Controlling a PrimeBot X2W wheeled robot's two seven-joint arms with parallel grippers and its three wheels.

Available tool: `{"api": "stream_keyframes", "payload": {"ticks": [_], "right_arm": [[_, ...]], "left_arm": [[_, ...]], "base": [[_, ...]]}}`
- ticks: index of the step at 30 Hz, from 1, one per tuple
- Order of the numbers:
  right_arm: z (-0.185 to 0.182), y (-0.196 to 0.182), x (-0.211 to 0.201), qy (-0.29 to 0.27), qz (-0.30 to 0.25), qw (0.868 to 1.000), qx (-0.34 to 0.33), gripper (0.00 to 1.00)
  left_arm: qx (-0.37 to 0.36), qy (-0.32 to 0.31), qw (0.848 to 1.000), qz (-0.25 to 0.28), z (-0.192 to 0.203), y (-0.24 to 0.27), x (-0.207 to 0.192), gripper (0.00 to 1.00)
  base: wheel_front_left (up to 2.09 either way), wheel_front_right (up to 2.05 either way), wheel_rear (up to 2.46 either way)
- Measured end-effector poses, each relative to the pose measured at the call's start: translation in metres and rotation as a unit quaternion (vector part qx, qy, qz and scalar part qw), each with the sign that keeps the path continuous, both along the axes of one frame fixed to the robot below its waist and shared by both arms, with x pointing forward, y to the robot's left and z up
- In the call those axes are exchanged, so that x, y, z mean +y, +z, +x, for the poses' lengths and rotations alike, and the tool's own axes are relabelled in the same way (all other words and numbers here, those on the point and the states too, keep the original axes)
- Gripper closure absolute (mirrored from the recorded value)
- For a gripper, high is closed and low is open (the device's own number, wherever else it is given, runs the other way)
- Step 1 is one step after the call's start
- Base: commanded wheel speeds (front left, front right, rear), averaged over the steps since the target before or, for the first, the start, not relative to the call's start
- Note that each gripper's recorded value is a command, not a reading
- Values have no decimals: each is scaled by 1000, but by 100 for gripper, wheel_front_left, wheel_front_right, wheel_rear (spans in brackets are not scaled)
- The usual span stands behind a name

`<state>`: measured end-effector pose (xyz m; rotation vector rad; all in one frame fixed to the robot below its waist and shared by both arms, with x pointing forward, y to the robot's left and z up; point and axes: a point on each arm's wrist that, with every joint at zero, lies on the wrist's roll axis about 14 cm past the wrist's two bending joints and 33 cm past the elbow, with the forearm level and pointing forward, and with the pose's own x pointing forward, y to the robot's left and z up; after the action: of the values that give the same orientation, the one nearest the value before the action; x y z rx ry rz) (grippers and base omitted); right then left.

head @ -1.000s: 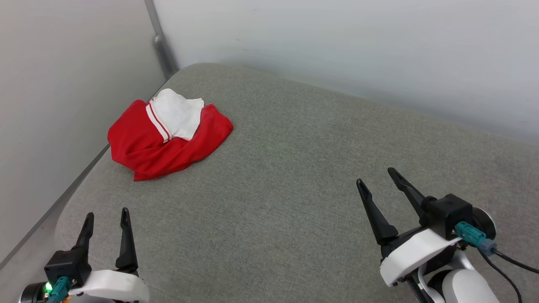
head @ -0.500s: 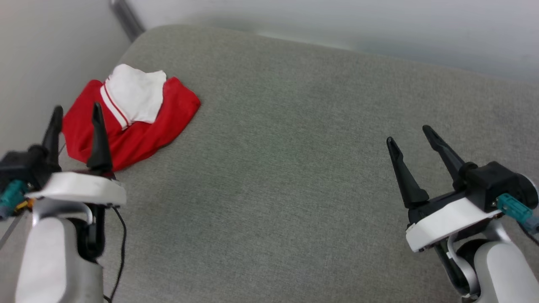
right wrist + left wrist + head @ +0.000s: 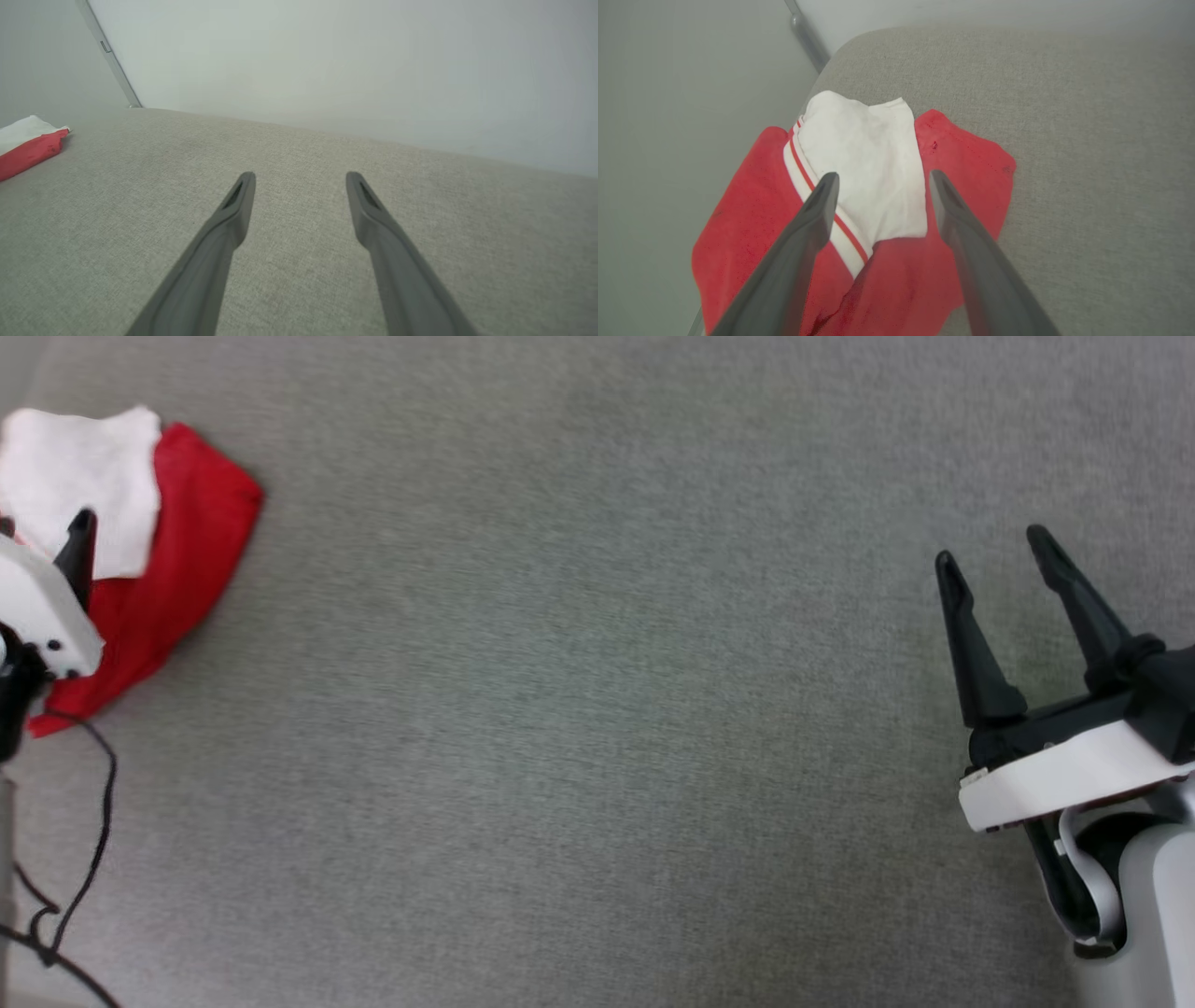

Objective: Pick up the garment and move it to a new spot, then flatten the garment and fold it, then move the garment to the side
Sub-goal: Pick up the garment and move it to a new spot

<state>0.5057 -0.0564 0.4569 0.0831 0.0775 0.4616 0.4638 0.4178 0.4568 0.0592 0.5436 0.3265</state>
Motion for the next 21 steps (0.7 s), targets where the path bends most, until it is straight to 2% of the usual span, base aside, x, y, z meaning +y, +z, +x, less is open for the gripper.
{"api": "stream_keyframes", "payload": {"ticks": [6,12,13,14,15,19,21], "right_arm": [[9,-26,-17,-23,-2,1000,19,0],[12,-42,-33,-44,-7,999,31,0],[13,-42,-34,-46,-8,998,30,0],[13,-41,-35,-46,-12,999,26,0],[14,-41,-36,-47,-18,998,23,0],[13,-34,-35,-48,-19,999,14,0],[11,-22,-32,-46,-22,999,1,0]], "left_arm": [[138,22,990,-34,-18,-67,12,0],[192,54,978,-62,-28,-97,21,0],[194,57,977,-64,-29,-99,22,13],[195,58,977,-63,-29,-98,23,61],[187,61,978,-63,-28,-97,24,100],[161,64,983,-54,-29,-90,28,100],[101,58,992,-41,-22,-68,30,100]], "base": [[0,0,0],[0,0,0],[0,0,0],[0,0,0],[0,0,0],[0,0,0],[0,0,0]]}}
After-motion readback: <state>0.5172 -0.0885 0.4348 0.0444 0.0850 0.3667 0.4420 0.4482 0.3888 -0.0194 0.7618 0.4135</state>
